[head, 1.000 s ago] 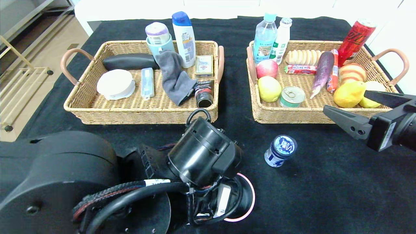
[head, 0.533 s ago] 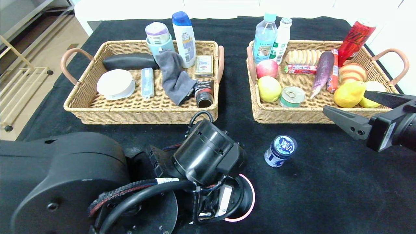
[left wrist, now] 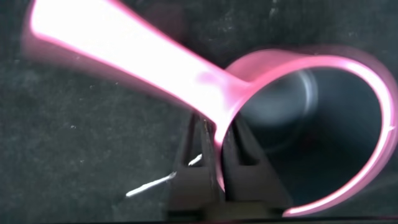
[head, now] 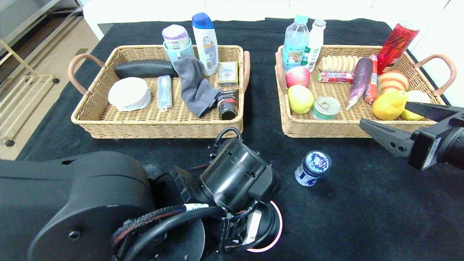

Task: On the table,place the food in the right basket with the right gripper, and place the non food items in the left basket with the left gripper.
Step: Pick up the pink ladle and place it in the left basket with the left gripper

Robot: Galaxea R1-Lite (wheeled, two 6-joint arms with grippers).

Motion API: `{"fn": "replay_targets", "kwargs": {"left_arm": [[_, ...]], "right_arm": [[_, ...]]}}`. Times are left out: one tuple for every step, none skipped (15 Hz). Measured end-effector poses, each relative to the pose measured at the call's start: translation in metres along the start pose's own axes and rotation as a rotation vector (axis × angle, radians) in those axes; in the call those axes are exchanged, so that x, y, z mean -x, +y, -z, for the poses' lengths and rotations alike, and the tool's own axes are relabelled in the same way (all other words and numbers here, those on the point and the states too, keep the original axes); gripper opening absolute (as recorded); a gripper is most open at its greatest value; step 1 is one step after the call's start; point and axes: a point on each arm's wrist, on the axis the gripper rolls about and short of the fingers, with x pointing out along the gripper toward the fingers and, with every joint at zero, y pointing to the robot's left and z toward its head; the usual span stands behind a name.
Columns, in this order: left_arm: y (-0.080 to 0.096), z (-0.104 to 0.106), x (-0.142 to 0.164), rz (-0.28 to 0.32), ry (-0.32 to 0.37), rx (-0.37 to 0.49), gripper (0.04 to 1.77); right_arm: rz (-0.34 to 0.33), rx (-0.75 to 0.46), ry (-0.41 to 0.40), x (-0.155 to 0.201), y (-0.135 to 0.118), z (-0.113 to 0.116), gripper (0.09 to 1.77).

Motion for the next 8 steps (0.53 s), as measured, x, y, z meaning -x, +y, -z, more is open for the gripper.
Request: {"fn": "replay_targets", "kwargs": {"left_arm": [[0.0001, -0.0001, -0.0001, -0.001, 0.0, -0.001, 0.16], [0.0001, -0.0001, -0.0001, -0.001, 0.0, -0.001, 0.16], [0.0001, -0.0002, 0.0, 0.0, 0.0, -0.001, 0.16], [0.0001, -0.0002, 0.0, 0.0, -0.001, 0.0, 0.16], [0.0001, -0.0002, 0.0, 0.0, -0.001, 0.0, 0.16], [0.0001, -0.0002, 0.0, -0.001, -0.001, 0.0, 0.16], [0.0002, -0.0005, 0.0, -0.001, -0.002, 0.0, 0.16], [0.0003, -0.0007, 0.0, -0.001, -0.002, 0.001, 0.16]], "right_arm": [[0.0, 0.0, -0.001, 0.0001, 0.0, -0.0001, 1.71], [0.0, 0.0, 0.0, 0.0, 0.0, 0.0, 1.71], [0.0, 0.0, 0.0, 0.0, 0.0, 0.0, 1.71], [0.0, 0.0, 0.0, 0.0, 0.0, 0.0, 1.71], [0.0, 0.0, 0.0, 0.0, 0.0, 0.0, 1.71], [0.0, 0.0, 0.0, 0.0, 0.0, 0.0, 1.71], [0.0, 0.0, 0.0, 0.0, 0.0001, 0.0, 1.71], [-0.001, 0.001, 0.002, -0.0001, 0.0003, 0.0005, 1.71]]}}
